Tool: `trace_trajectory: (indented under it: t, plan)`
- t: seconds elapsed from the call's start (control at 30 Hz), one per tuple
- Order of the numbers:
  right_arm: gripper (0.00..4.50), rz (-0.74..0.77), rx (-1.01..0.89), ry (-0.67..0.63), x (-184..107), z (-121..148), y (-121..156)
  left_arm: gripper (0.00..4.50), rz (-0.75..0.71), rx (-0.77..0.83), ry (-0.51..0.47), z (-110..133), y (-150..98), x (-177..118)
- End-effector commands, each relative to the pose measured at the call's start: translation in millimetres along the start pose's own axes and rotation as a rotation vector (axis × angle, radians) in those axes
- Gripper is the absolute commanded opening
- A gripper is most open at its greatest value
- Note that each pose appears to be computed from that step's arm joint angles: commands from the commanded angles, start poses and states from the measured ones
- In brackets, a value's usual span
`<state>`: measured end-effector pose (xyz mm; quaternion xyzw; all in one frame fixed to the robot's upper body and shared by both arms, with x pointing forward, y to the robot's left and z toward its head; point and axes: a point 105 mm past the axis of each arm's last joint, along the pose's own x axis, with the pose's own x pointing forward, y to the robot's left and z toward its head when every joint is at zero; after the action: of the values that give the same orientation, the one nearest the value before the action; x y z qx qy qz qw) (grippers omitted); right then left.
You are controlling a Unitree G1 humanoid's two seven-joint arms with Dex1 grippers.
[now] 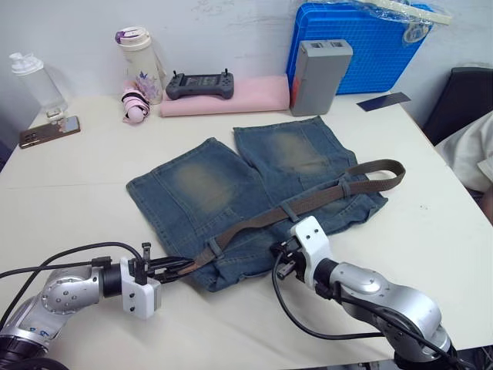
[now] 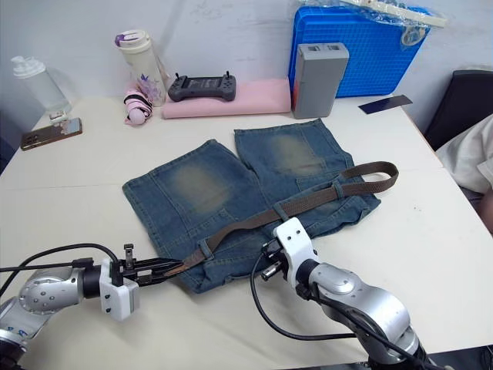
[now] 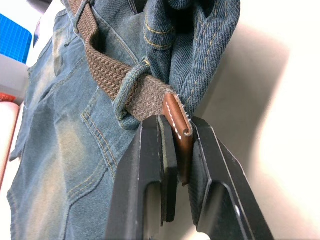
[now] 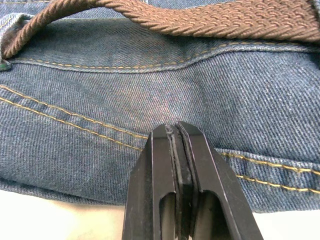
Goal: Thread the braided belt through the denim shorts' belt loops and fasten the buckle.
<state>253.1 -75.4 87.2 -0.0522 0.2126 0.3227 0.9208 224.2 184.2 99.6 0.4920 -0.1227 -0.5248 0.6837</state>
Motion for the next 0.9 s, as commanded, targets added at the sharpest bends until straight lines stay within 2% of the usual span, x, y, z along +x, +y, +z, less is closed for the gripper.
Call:
trace_trajectory:
  t: [0.03,0.2,0.83,0.87,0.9]
  plan:
    - [0.00,-0.085,0.038,0.177,5.0,-39.9,-19.3,1.82,0.020,-0.002,0.031,-2.8,5.8,-8.0]
    - [0.00,-0.084,0.040,0.176,6.0,-39.3,-19.2,3.76,0.017,-0.008,0.037,-2.6,3.9,-7.1]
    - [0.00,-0.090,0.050,0.186,4.0,-41.2,-18.1,3.76,-0.004,-0.004,0.026,-1.4,-2.2,4.1]
    - [0.00,-0.090,0.050,0.186,3.9,-41.2,-17.9,3.25,-0.001,-0.005,0.022,-0.5,-1.7,4.4]
    - [0.00,-0.091,0.050,0.186,3.8,-41.2,-17.8,3.01,-0.002,-0.004,0.018,0.6,-1.5,3.9]
